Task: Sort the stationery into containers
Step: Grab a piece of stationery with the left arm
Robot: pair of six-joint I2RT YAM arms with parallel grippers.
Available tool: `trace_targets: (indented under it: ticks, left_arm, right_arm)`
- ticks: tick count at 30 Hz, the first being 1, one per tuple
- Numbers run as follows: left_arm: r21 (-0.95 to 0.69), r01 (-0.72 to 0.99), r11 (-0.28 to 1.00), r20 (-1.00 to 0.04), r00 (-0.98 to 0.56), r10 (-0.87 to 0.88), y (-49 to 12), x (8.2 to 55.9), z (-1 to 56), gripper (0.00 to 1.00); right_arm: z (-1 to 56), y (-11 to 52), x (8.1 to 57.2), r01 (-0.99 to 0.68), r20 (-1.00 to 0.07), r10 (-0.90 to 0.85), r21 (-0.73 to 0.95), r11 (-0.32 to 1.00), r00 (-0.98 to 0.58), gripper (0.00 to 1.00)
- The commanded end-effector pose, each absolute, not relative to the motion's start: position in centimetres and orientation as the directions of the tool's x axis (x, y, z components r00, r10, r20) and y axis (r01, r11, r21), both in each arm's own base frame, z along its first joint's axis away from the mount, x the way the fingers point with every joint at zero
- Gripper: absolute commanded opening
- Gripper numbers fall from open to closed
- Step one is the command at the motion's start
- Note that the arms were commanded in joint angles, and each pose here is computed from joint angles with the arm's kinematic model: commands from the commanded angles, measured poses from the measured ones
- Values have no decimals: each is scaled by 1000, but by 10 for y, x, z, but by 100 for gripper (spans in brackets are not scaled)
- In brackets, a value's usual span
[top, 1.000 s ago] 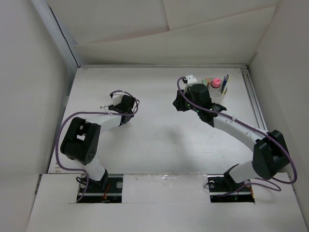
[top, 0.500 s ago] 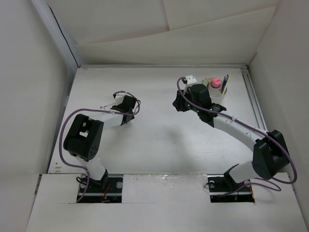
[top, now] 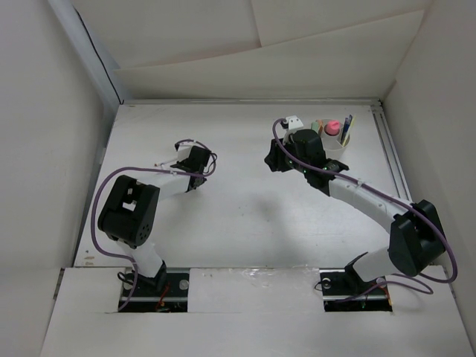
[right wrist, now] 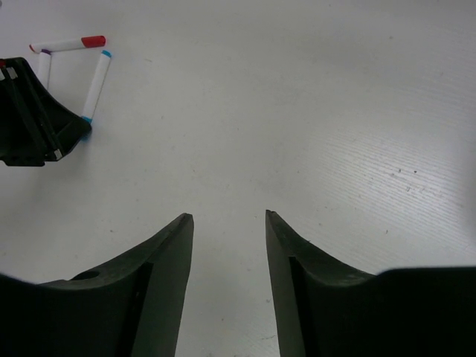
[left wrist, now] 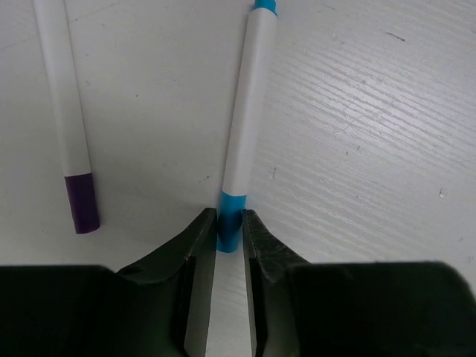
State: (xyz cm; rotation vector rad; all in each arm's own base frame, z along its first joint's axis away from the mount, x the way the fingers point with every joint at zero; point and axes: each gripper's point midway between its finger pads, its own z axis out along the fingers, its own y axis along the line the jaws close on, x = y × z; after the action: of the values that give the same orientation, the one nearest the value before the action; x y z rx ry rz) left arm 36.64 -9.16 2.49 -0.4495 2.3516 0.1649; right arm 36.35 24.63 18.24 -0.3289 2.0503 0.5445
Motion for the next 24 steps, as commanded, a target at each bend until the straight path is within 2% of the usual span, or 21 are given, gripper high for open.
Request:
trace_targets:
  ticks: [1,5,8,9,10,13,15,17,18,20,24]
  left_arm:
    - [-6,-364,931,-692,-671,-267,-93,372,32,17]
    - [-6,-370,929,-687,-674,-273,-92,370,29,7]
    - [-6,-370,929,-687,-673,-273,-91,369,27,5]
    - [-6,-370,929,-687,-673,-273,-91,369,27,6]
    - [-6,-370,929,-687,-673,-273,-91,369,27,13]
    - [0,-370,929,-682,-679,-270,-90,366,24,23]
    - [-12,-364,931,-682,-678,-274,-93,367,25,25]
    - [-12,-364,931,-682,-678,-274,-93,367,25,18]
    - [-12,-364,931,-682,-678,-274,-93,367,25,9]
    - [-6,-365,931,-678,-683,-272,-91,364,22,3]
    - [-41,-364,931,-688,-666,-290,-94,364,32,0]
  right_arm:
    - [211,250,366,-468,-901,23,246,849,-433,51]
    - [211,249,367,-461,-902,24,243,853,-431,54]
    - [215,248,367,-463,-905,28,244,852,-424,55]
    - [215,248,367,-463,-905,28,244,852,-424,55]
    - [220,247,366,-465,-909,34,244,851,-416,55]
    - [219,243,366,-457,-909,37,244,855,-416,55]
    - [219,243,366,-457,-909,37,244,855,-415,55]
    - [219,243,366,-457,-909,37,244,855,-415,55]
    - [219,243,366,-457,-909,37,244,855,-415,55]
    - [223,239,367,-451,-912,46,245,858,-408,56]
    - [219,241,367,-456,-908,39,247,855,-418,62]
